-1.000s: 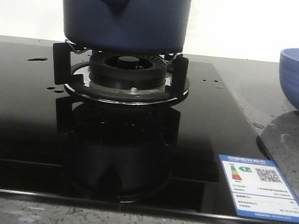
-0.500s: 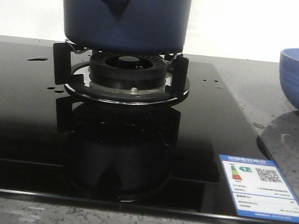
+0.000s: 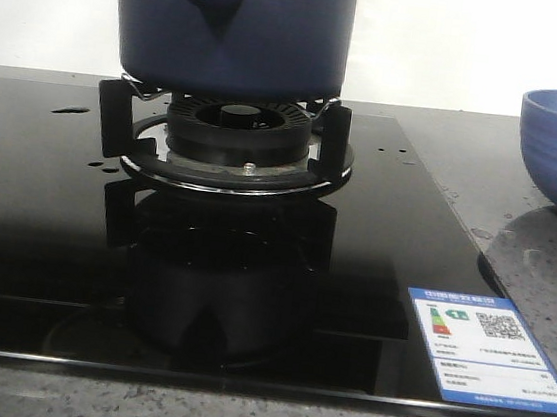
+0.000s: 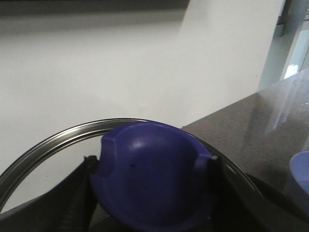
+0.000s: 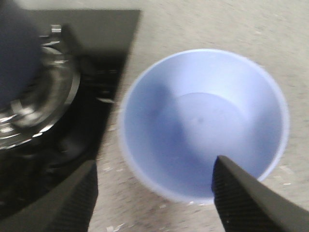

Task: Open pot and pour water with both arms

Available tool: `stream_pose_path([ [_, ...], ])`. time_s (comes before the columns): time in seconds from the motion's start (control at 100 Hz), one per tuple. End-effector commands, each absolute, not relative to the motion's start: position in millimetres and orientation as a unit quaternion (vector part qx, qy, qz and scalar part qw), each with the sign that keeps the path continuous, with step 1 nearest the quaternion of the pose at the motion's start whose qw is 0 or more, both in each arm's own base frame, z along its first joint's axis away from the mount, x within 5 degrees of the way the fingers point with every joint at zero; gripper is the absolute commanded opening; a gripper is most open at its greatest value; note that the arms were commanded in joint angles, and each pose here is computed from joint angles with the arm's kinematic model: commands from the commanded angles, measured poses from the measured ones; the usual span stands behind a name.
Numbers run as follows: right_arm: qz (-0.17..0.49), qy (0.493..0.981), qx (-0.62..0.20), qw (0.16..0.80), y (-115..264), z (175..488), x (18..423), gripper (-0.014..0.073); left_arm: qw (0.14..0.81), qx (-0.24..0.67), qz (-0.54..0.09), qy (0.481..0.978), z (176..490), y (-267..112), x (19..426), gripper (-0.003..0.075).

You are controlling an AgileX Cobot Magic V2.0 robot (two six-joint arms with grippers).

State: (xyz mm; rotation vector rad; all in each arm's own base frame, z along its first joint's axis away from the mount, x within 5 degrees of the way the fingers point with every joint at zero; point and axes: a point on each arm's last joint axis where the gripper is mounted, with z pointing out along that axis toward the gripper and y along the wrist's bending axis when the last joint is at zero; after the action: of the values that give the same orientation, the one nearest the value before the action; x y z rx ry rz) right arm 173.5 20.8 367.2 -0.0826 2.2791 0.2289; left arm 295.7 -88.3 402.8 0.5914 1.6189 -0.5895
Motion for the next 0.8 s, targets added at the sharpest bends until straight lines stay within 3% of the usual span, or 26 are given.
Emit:
stream_pose_path([
  [0.0, 0.06, 0.91, -0.019, 0.409, 16, 385, 199, 0.0455, 0.653, 0.239, -0.265, 0.668, 435, -77, 282, 0.0348],
  [0.17, 0.017, 0.938, 0.002, 0.346, 2, 387, 244, 0.0455, 0.658, 0.226, -0.253, 0.672, 435, -64, 285, 0.0348],
  [0.38, -0.001, 0.953, 0.062, 0.295, -36, 363, 279, 0.0455, 0.659, 0.222, -0.249, 0.674, 435, -59, 286, 0.0348],
  [0.62, 0.073, 0.964, 0.088, 0.239, -52, 333, 297, 0.0455, 0.66, 0.22, -0.247, 0.675, 435, -59, 286, 0.0348],
  [0.73, 0.078, 0.97, 0.088, 0.211, -52, 323, 300, 0.0453, 0.661, 0.218, -0.245, 0.675, 435, -58, 286, 0.0348],
  [0.79, 0.08, 0.972, 0.086, 0.203, -52, 320, 301, 0.041, 0.662, 0.215, -0.242, 0.676, 435, -58, 287, 0.0348],
])
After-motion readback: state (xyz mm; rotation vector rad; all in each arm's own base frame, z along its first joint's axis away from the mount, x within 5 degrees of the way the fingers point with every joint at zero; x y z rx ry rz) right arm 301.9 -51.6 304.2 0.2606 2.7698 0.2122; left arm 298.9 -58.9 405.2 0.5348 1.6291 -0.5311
